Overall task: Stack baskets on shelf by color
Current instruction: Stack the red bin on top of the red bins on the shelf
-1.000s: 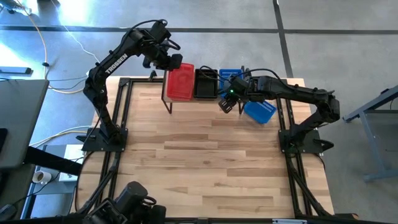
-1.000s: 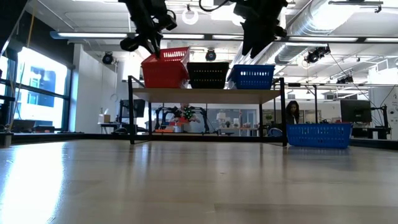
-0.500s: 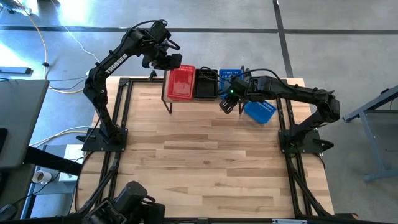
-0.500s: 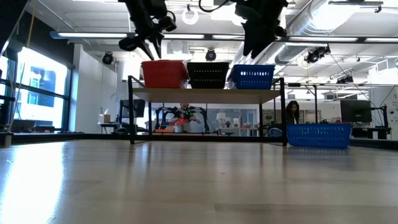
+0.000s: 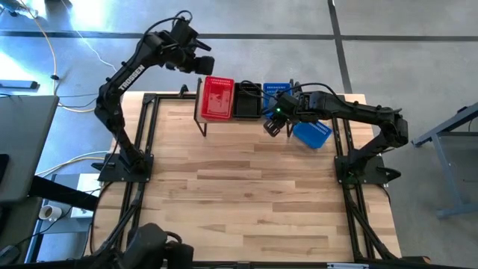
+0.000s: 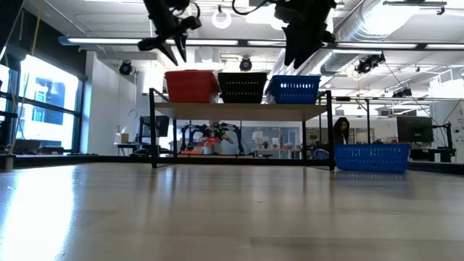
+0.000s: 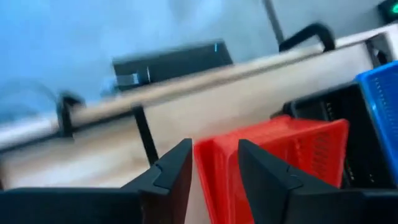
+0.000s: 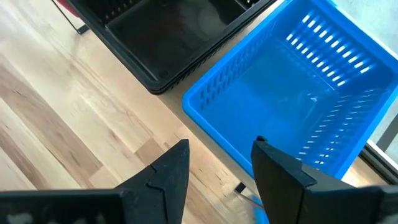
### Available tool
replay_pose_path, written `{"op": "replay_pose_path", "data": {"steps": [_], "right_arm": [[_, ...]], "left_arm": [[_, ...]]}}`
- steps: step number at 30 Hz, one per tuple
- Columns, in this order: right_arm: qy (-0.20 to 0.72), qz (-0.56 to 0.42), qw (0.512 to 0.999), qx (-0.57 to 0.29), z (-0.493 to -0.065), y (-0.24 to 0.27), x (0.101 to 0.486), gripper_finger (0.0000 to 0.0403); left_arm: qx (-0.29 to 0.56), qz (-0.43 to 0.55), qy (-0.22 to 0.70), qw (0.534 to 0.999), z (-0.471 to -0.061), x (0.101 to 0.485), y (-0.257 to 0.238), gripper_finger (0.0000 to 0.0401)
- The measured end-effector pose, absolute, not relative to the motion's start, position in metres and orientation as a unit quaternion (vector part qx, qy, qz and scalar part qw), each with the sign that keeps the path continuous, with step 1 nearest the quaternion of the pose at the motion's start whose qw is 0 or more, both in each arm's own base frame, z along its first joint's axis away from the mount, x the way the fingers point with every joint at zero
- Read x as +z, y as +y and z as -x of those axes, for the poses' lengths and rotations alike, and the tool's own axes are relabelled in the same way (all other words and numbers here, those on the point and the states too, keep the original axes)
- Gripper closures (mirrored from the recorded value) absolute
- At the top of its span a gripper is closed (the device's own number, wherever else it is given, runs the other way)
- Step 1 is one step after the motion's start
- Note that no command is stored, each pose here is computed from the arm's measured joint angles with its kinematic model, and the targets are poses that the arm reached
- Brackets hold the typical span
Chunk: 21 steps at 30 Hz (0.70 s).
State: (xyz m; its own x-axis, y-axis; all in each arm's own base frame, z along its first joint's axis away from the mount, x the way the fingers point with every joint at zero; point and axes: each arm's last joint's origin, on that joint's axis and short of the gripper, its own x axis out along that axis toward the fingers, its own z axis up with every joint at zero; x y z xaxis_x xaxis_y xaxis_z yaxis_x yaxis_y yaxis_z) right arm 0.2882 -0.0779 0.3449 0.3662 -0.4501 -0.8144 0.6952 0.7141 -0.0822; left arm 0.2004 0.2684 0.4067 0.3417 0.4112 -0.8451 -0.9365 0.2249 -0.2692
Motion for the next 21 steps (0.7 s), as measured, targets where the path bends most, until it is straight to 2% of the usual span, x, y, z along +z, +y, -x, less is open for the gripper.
{"op": "replay_pose_path", "data": {"steps": [7, 13, 21], "right_arm": [[0.434, -0.15, 0.813, -0.358, -0.288, -0.078, 0.345, 0.0245], [0.43, -0.159, 0.811, -0.364, -0.288, -0.078, 0.345, 0.0245], [0.429, -0.161, 0.811, -0.365, -0.288, -0.078, 0.345, 0.0245]], "left_arm": [[0.408, 0.288, 0.334, 0.799, -0.23, 0.422, 0.242, 0.0289], [0.417, 0.169, 0.393, 0.802, -0.256, 0.411, 0.233, 0.0291], [0.342, 0.062, 0.453, 0.821, -0.259, 0.401, 0.246, 0.0291]]}}
